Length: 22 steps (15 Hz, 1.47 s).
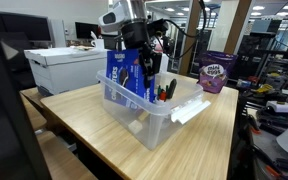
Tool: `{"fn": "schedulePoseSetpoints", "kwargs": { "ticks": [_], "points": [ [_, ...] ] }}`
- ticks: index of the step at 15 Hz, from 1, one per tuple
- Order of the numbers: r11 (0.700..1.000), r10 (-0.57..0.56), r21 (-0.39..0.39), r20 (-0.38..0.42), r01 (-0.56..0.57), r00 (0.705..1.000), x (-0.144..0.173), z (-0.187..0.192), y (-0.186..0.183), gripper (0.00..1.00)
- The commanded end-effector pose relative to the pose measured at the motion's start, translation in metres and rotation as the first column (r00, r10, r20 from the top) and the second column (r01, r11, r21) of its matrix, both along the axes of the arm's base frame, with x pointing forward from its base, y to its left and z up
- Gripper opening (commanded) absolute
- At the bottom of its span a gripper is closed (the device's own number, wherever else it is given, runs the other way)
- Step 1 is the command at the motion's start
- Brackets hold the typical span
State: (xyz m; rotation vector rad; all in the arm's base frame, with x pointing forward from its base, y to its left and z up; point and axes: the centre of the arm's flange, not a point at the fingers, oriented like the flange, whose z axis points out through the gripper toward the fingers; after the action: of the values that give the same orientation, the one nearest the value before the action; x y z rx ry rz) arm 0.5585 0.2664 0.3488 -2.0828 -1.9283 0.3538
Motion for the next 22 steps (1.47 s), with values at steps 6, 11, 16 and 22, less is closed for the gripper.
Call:
{"fn": "schedulePoseSetpoints", "kwargs": {
  "ticks": [6,11,16,22],
  "points": [
    [1.0,0.006,-0.02,0.019,-0.006,1.0,0.002,-0.029,0.01,0.05],
    [0.998,-0.06,-0.027,0.154,0.065,0.986,0.014,-0.02,0.017,0.05],
    [0.988,-0.128,-0.048,0.266,0.146,0.955,0.018,-0.021,0.024,0.04],
    [0.958,-0.261,-0.034,0.321,0.286,0.91,0.019,-0.023,0.027,0.05]
  ]
}}
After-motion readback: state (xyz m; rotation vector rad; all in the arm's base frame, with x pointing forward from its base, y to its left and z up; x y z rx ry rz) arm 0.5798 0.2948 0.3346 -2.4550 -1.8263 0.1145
